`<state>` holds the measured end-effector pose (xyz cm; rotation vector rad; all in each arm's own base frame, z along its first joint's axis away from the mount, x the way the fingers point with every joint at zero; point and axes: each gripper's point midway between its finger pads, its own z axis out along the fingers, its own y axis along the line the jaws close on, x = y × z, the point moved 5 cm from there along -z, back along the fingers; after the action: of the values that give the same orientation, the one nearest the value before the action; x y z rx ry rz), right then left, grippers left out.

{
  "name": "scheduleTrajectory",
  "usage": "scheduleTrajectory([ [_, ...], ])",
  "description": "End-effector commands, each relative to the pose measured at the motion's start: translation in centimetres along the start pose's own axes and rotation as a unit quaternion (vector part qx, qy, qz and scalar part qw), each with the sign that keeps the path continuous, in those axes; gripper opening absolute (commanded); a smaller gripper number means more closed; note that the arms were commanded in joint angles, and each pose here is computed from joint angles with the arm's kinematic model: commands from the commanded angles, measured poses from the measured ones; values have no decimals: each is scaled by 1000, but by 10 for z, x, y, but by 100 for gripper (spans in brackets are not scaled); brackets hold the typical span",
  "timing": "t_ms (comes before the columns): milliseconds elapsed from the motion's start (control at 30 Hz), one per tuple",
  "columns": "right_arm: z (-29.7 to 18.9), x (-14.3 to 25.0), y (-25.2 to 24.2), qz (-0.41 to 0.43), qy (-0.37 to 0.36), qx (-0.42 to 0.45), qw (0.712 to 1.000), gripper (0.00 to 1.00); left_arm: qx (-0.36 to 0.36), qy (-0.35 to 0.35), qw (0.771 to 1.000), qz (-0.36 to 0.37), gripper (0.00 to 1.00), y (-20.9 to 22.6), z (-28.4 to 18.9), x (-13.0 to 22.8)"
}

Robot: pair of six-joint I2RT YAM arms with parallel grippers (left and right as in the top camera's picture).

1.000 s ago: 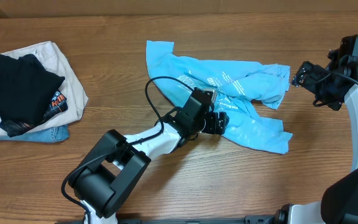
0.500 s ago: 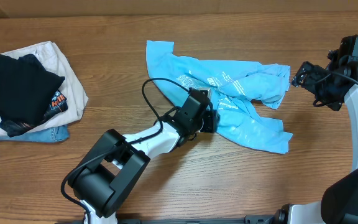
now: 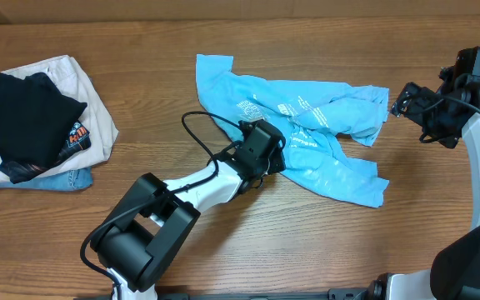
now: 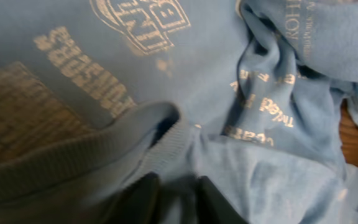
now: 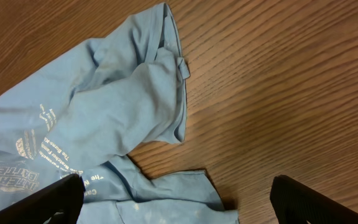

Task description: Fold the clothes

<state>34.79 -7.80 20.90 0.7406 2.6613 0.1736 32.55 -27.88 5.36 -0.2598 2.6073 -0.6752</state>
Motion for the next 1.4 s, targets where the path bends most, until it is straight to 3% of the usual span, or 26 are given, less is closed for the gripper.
scheduleTrajectory([
  [0, -14, -3, 3, -2, -20, -7, 1000, 100, -59, -43, 997, -33, 17, 32, 1, -20],
  [267, -14, -3, 3, -2, -20, -7, 1000, 100, -121, -73, 983, -117, 18, 101, -16, -85],
  [567, -14, -2, 3, -2, -18, -7, 1000, 100, -184, -88, 975, -88, 21, 160, -62, -163],
  [633, -14, -2, 3, -2, -18, -7, 1000, 100, -192, -87, 974, -88, 33, 167, -83, -184],
  [767, -14, -2, 3, -2, -18, -7, 1000, 100, -153, -49, 984, -71, 80, 148, -114, -203],
  [800, -14, -2, 3, -2, -18, -7, 1000, 100, -122, -12, 990, -68, 86, 130, -126, -199],
  [867, -14, -2, 3, -2, -18, -6, 1000, 100, -87, 43, 993, -73, 89, 110, -133, -182],
  [933, -14, -2, 3, -2, -18, -6, 1000, 100, -64, 147, 982, -98, 100, 91, -137, -139],
  [1033, -14, -2, 3, -2, -16, -6, 1000, 100, -93, 229, 957, -148, 100, 85, -130, -92],
  [1133, -14, -1, 3, -2, -16, -6, 1000, 100, -52, 298, 940, -161, 100, 65, -105, -40],
  [1267, -14, -1, 2, -2, -14, -5, 1000, 100, -62, 320, 928, -182, 98, 61, -79, 7],
  [1367, -14, -1, 2, -2, -15, -5, 1000, 100, -89, 291, 936, -179, 91, 63, -61, 25],
])
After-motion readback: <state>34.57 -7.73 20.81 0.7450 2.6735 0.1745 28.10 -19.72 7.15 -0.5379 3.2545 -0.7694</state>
